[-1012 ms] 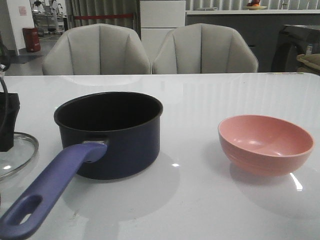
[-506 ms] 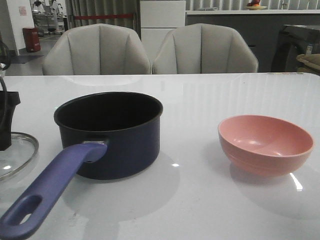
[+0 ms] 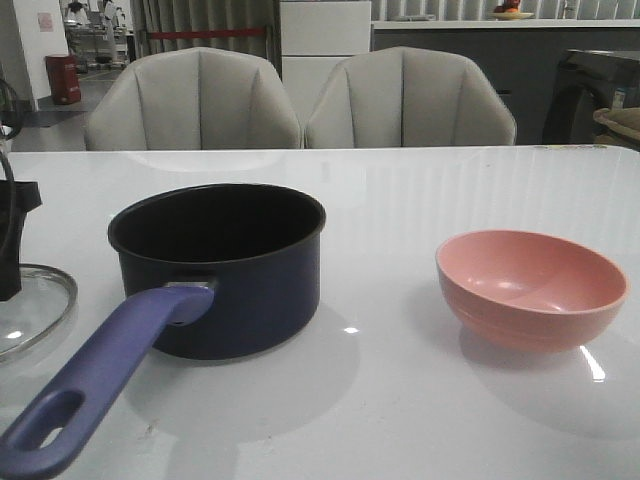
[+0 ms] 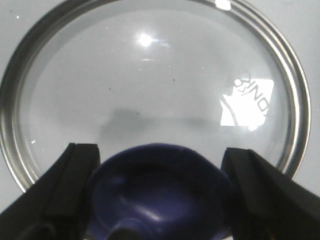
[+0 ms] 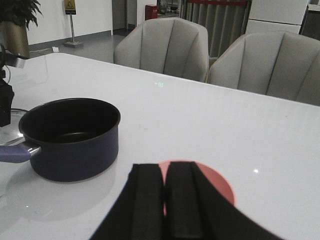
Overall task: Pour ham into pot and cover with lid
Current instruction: 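Lift the glass lid by its knob with the left gripper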
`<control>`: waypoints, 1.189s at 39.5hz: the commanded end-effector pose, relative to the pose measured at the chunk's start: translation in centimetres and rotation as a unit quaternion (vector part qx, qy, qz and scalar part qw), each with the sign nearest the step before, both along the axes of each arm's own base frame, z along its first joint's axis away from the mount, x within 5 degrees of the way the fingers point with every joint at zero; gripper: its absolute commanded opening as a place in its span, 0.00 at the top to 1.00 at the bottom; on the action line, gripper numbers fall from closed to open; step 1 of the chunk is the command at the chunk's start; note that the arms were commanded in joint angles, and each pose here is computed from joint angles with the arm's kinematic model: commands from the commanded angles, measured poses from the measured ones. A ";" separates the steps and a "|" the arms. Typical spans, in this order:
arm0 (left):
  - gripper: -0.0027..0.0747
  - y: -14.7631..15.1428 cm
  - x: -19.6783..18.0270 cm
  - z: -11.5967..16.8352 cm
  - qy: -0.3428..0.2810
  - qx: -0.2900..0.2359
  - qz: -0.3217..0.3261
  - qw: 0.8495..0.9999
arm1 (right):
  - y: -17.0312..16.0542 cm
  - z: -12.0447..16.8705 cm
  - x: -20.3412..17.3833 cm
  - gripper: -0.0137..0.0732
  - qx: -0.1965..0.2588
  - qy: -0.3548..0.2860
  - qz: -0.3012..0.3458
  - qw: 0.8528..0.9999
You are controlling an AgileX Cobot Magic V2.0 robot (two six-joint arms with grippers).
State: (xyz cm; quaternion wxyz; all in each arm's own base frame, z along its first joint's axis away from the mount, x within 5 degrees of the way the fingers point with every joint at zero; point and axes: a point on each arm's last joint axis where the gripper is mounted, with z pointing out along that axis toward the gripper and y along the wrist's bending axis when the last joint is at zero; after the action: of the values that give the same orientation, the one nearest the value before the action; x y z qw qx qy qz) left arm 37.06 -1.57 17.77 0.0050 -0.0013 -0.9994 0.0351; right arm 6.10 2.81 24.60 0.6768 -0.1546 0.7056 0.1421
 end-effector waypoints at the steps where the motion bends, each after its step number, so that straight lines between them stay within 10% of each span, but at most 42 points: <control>1: 0.82 -0.1 -0.1 0.8 -0.004 -0.007 0.004 1.000 | -0.2 1.6 0.1 0.66 0.013 -0.049 -0.009 0.999; 34: 0.82 -0.4 0.8 10.5 -0.107 -0.012 -0.006 0.994 | -0.2 1.6 0.1 0.66 0.013 -0.049 -0.009 0.999; 47: 0.82 -6.1 0.9 15.4 -0.164 -0.024 -0.084 0.983 | -0.2 1.6 0.1 0.66 0.013 -0.049 -0.009 0.999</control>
State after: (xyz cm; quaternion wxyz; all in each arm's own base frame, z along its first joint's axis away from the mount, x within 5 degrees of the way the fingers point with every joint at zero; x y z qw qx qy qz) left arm 39.57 -6.15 29.04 -0.1225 -0.0684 -0.9891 0.0442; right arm 6.10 2.81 24.60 0.6768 -0.1546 0.7056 0.1421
